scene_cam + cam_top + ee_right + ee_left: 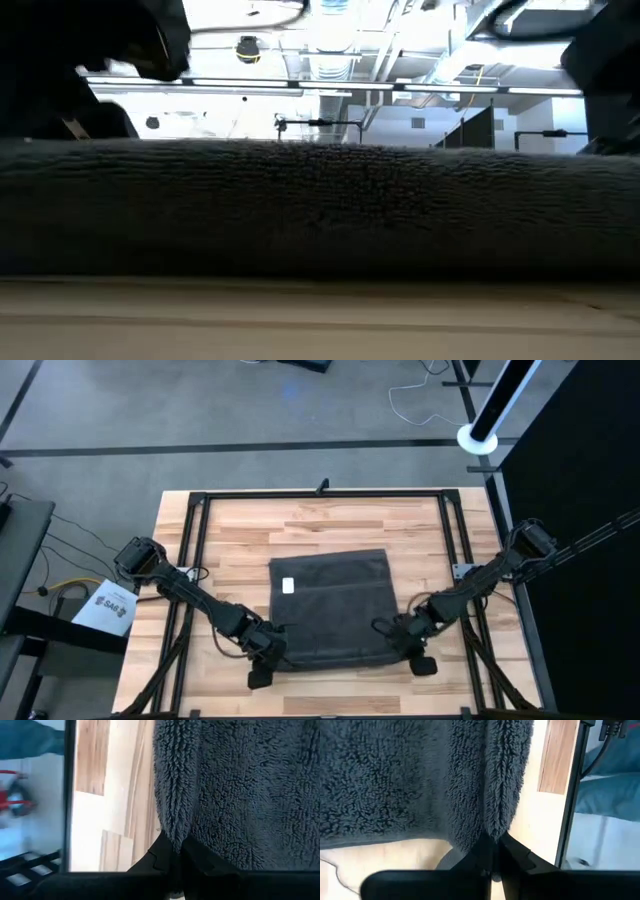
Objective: Roll towel
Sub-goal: Roll the gray towel
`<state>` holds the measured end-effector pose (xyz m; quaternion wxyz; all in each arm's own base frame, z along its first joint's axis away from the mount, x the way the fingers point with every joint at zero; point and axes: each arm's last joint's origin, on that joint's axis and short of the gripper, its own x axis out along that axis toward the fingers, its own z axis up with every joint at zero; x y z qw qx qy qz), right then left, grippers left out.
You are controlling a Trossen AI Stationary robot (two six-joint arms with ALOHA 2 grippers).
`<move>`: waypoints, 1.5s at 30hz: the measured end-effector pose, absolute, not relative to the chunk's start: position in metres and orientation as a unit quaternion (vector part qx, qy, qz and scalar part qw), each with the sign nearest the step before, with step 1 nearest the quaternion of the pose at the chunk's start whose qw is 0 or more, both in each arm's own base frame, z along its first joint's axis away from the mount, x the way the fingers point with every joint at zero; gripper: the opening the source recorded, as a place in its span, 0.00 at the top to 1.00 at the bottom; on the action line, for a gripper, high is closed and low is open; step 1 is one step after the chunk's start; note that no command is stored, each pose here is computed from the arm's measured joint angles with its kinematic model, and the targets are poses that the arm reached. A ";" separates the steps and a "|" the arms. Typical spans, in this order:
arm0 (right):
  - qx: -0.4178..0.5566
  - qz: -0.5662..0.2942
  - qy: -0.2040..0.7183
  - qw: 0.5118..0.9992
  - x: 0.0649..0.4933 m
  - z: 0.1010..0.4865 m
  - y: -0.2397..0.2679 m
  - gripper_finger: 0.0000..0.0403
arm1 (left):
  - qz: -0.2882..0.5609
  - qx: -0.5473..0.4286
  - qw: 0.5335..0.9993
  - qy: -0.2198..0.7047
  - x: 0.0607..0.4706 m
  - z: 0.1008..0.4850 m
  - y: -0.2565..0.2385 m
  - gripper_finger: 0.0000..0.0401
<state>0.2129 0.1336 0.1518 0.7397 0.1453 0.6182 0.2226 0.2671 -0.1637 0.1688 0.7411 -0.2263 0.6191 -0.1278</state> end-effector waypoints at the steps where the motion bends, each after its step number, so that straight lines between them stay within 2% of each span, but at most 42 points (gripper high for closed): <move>1: 0.159 0.224 0.622 0.733 0.214 0.150 0.128 0.98 | -0.137 -0.241 0.734 0.620 0.269 0.167 -0.160 1.00; 5: 0.229 0.256 0.626 0.700 0.218 0.156 0.119 0.98 | -0.170 -0.289 0.710 0.619 0.277 0.179 -0.159 1.00; 9: 0.242 0.278 0.625 0.688 0.218 0.165 0.119 0.98 | -0.203 -0.293 0.721 0.593 0.282 0.197 -0.162 1.00; 18: 0.266 0.198 0.654 0.680 0.220 0.138 0.089 0.98 | -0.142 -0.268 0.720 0.624 0.276 0.164 -0.129 1.00; 31: 0.279 0.150 0.643 0.697 0.226 0.134 0.071 0.99 | -0.077 -0.306 0.722 0.615 0.264 0.138 -0.122 1.00; 41: 0.276 0.093 0.683 0.670 0.221 0.138 0.064 0.79 | -0.036 -0.323 0.716 0.617 0.263 0.136 -0.121 1.00; 45: 0.266 0.084 0.702 0.655 0.221 0.151 0.063 0.74 | -0.020 -0.335 0.712 0.617 0.263 0.136 -0.120 0.93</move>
